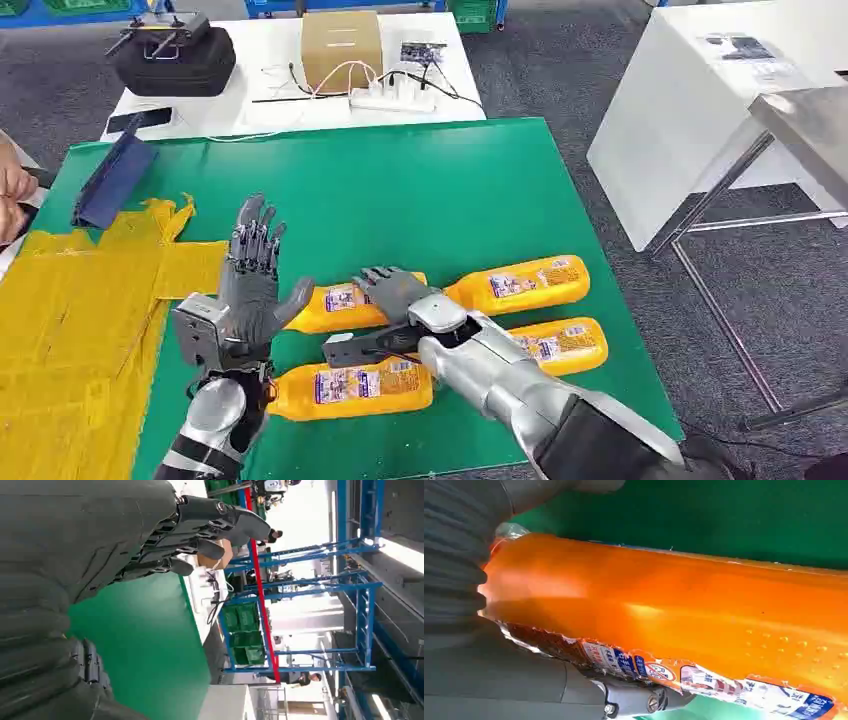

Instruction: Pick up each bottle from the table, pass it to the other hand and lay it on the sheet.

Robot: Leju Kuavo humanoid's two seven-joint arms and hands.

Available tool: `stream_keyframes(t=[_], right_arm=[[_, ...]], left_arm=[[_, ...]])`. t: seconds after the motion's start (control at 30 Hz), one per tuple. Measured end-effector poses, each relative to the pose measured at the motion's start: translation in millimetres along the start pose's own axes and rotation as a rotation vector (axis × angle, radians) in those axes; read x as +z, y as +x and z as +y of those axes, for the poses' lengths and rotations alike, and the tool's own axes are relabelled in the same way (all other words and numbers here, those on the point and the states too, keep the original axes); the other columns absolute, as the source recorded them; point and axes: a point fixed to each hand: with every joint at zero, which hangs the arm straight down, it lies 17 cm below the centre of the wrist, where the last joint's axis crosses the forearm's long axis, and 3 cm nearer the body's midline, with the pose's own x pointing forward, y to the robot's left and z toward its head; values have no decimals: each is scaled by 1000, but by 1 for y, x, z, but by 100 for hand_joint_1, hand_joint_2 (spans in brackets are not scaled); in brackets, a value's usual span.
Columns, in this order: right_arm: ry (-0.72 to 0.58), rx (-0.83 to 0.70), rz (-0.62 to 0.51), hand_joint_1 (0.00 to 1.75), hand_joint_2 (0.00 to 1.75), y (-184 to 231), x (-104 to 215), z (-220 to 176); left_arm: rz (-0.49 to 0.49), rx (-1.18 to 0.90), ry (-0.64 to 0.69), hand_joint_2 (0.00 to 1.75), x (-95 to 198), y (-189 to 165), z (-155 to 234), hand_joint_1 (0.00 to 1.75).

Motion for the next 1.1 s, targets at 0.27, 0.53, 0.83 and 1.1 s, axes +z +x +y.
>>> stream_keyframes(t=[0.27,0.53,0.83,1.1], right_arm=[[5,20,9,3,175,-2,0,1],[-33,83,73,175,175,-16,0,-3],[-262,106,122,175,175,-30,2,-29],[-641,22,114,175,175,-38,28,-75]], left_arm=[[-3,-1,20,175,-1,0,5,0],[-63,-20,168,175,-7,19,52,0],[-106,-48,277,175,-1,38,90,0],[-120,-72,320,175,12,47,106,0]])
